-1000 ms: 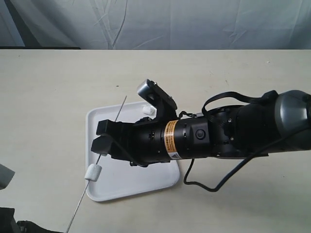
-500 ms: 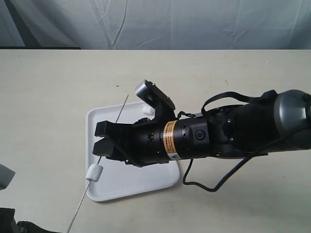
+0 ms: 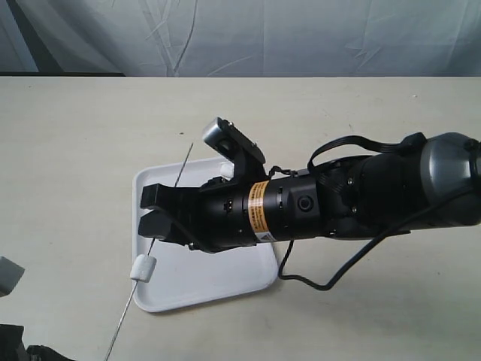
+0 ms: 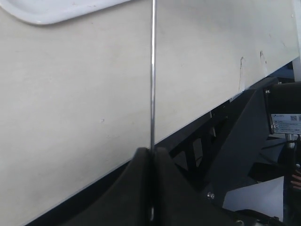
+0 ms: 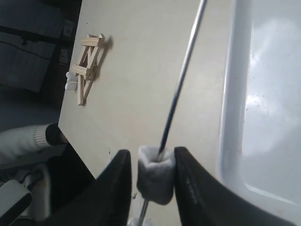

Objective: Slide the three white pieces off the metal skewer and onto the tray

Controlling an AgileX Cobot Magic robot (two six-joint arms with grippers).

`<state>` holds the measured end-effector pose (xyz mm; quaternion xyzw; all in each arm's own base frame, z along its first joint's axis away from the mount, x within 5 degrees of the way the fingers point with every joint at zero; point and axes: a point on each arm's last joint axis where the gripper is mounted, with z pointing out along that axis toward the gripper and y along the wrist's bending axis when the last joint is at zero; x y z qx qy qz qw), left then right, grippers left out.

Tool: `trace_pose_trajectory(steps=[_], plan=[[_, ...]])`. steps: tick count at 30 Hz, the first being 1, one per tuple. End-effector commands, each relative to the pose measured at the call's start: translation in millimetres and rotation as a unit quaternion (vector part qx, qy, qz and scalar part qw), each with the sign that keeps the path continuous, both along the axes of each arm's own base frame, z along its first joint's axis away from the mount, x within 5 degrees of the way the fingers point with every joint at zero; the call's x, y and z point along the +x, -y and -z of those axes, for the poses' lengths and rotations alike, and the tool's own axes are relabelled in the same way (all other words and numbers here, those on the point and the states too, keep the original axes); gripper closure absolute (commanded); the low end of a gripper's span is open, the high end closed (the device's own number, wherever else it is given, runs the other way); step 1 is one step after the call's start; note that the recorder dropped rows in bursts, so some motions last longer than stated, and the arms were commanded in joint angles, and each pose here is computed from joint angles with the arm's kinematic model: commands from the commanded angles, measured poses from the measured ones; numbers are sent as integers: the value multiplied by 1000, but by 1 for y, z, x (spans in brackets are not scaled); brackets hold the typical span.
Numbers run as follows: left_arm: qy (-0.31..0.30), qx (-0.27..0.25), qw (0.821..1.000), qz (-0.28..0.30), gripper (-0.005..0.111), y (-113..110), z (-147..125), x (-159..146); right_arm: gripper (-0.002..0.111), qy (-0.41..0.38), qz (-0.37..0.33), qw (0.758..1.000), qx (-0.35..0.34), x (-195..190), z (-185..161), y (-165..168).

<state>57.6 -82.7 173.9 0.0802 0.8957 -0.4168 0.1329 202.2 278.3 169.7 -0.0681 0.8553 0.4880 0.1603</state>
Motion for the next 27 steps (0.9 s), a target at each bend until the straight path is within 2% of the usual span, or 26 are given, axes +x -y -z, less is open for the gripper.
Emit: trace_pose_trajectory(steps=[1, 8, 13, 16, 21, 23, 24, 25, 26, 27], plan=[[0, -7, 1000, 0, 107, 1, -1, -1, 78, 7, -7, 1000, -1, 1, -1, -1], [-5, -10, 1000, 8, 107, 1, -1, -2, 84, 8, 9, 1000, -21, 4, 2, 2], [-24, -19, 999, 32, 107, 3, -2, -8, 84, 54, 44, 994, -83, 22, -5, 1], [-57, -32, 997, 44, 107, 4, -3, -13, 84, 78, 65, 989, -112, 32, -9, -1], [-54, -27, 998, 27, 107, 4, -3, -10, 83, 90, 108, 971, -196, 43, 4, 9], [-51, -20, 998, 10, 107, 3, -1, -8, 74, 93, 119, 966, -209, 44, 4, 13], [-45, -17, 999, -1, 107, 2, -1, -6, 60, 95, 111, 969, -198, 43, 2, 11], [-40, -14, 999, -7, 107, 1, -1, -4, 51, 94, 100, 974, -182, 41, -1, 8], [-35, -8, 999, -11, 107, 1, 0, -3, 46, 89, 95, 978, -165, 40, -3, 6], [-34, -7, 999, -13, 107, 0, 0, -3, 47, 87, 96, 978, -163, 40, -4, 6]])
